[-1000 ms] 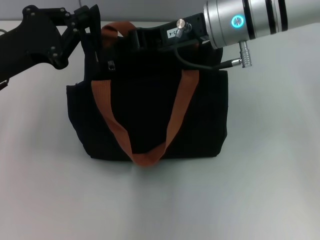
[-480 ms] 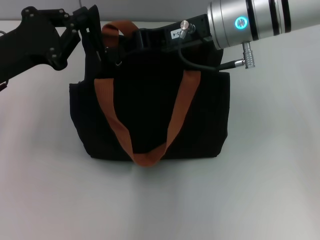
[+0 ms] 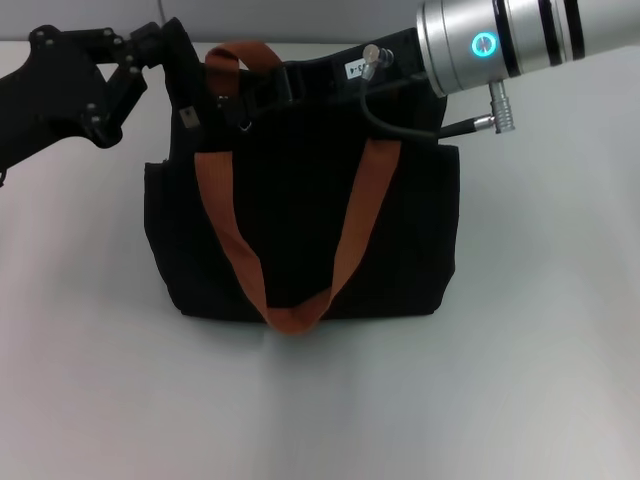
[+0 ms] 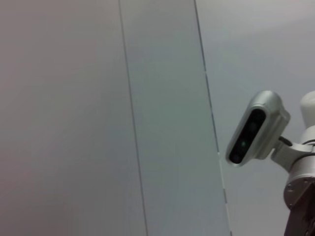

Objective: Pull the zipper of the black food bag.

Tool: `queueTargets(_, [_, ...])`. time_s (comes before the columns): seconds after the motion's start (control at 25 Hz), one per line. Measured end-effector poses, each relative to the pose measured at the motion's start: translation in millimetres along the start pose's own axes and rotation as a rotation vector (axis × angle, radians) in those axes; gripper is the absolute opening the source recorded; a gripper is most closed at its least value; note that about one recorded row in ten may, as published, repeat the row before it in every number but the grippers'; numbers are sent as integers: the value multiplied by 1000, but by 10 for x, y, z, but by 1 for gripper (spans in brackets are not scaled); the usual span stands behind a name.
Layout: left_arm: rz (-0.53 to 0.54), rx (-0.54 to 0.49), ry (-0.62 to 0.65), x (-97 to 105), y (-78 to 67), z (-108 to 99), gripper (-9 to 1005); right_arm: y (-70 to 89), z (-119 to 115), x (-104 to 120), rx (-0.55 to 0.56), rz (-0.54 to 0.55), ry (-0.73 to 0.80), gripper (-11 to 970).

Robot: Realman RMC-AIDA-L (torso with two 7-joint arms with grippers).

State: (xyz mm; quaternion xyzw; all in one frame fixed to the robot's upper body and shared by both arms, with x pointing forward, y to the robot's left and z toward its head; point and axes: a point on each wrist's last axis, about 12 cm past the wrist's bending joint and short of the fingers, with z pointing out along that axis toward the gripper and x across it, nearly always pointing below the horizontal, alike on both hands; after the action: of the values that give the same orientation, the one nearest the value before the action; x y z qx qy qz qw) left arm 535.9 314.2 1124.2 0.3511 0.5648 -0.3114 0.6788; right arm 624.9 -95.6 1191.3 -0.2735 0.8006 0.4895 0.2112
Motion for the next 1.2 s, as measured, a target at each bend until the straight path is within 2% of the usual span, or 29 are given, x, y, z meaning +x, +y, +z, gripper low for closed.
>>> queueTargets(0.72, [1,-46,19,57,-22,-124,10,15,-45,16,-14,4,1,-1])
queueTargets(1.2, [-3,-50,20,67,-32,-139,10,68,-9,-77,45,-57,42,7])
